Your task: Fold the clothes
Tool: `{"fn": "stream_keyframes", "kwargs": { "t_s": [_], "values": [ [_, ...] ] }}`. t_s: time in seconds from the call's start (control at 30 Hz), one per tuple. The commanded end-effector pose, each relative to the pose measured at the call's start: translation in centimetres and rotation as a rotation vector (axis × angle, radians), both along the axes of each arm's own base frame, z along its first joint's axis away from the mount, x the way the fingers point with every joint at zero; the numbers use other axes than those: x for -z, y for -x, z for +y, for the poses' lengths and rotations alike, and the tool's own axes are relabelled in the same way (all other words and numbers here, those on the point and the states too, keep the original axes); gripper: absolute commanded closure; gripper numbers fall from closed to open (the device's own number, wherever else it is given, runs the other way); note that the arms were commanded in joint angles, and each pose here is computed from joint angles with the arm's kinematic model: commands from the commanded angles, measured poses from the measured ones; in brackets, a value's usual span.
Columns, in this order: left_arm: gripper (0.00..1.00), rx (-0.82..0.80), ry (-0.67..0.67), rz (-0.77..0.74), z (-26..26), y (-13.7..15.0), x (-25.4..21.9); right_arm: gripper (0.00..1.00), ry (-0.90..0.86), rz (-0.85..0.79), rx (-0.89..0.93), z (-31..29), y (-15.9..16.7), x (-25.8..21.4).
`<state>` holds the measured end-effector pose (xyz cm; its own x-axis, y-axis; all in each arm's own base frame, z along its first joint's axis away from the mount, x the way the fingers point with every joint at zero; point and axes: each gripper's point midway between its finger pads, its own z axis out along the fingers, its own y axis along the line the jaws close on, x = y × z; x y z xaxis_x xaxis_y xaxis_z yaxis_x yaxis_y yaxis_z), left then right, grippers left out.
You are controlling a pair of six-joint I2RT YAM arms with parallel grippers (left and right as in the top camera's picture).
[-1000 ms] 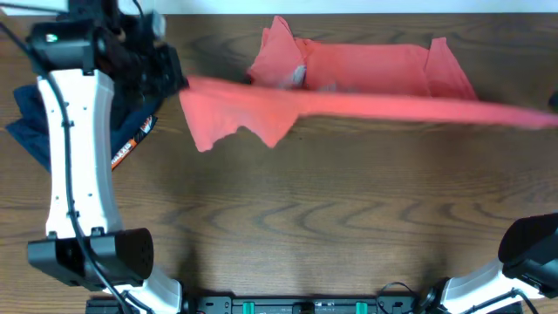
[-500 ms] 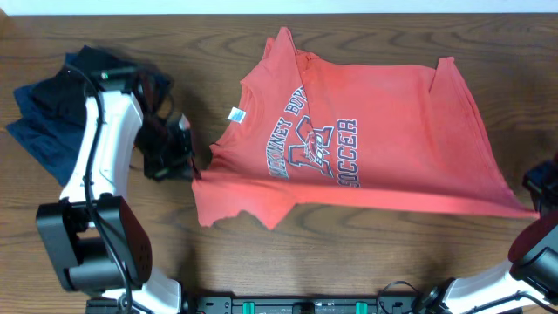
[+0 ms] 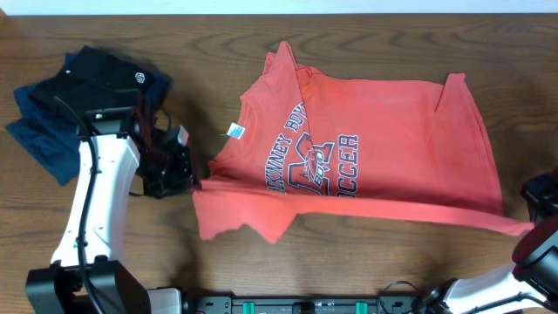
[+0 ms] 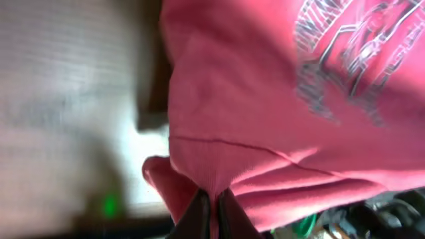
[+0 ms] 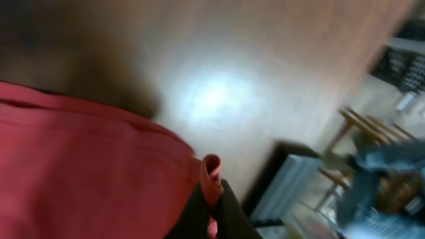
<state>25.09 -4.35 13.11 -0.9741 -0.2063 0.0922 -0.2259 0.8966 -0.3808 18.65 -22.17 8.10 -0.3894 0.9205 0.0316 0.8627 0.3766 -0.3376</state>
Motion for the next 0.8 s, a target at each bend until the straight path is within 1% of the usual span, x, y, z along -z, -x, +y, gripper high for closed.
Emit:
{"fn": "stream_keyframes", "kwargs": {
  "t_s": [0.0, 0.2, 0.4, 0.53, 0.77],
  "values": [
    [0.94, -0.036, -0.019, -0.06, 0.5, -2.0, 0.4, 0.99, 0.024, -0.066, -0.075, -0.1, -2.3, -0.1],
    [0.94, -0.019, 0.023, -0.182, -0.8, -5.8, 0.9, 0.99, 0.072, -0.165, -0.108, -0.6, -5.3, 0.2],
    [0.94, 0.036, 0.022, -0.249, -2.4, -8.7, 2.4, 0.99, 0.095, -0.21, -0.125, -0.8, -6.7, 0.3],
    [0.94, 0.051, 0.024, -0.256, -2.9, -9.9, 3.9, 0.99, 0.094, -0.244, -0.137, -0.5, -7.7, 0.3],
    [0.94, 0.051, 0.016, -0.237, -2.8, -11.0, 6.3, 0.98, 0.092, -0.287, -0.185, 0.1, -9.3, 0.6]
  ]
}}
